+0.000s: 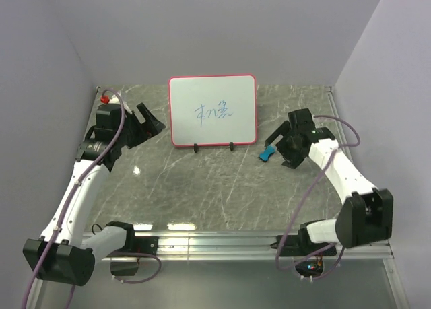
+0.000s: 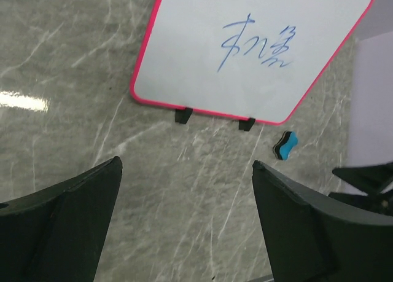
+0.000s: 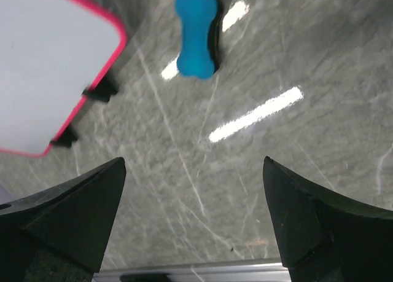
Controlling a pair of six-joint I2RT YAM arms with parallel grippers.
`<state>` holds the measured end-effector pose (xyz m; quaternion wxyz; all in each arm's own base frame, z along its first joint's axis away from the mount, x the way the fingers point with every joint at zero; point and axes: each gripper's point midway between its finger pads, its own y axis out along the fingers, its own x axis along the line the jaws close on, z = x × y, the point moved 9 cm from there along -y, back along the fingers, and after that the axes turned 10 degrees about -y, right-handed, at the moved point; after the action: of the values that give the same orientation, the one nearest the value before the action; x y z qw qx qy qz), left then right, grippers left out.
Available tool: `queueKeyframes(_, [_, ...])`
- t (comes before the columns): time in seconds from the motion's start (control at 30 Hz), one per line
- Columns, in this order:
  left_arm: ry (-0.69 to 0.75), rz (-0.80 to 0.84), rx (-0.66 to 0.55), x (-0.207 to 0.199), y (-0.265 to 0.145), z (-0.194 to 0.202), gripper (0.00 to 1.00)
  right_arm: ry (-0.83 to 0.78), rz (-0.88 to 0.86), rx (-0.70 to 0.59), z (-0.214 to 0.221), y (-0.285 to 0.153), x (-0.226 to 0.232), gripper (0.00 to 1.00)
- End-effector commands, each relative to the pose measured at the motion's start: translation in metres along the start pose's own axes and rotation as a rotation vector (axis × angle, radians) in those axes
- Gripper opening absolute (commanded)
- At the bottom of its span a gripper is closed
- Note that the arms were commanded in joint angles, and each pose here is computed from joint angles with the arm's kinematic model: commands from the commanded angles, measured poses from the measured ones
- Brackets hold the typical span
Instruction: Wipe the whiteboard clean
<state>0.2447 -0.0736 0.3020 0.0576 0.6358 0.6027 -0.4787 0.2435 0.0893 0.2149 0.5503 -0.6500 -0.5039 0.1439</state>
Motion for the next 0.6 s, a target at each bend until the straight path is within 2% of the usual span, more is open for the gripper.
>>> queueKeyframes(0.0, [0.047,0.044,-0.007,-0.005,-0.019,0.001,0.93,0.044,-0.025,-0.022,-0.026,0.014,0.015,0.99])
queueKeyframes(0.27, [0.103,0.029,-0.048,-0.004,-0.033,0.005,0.94,0.053,0.064,0.059,-0.050,0.064,0.034,0.98])
queueKeyframes(0.57, [0.144,0.018,-0.083,-0.010,-0.035,-0.002,0.94,0.042,0.180,0.132,-0.048,0.100,0.027,0.97])
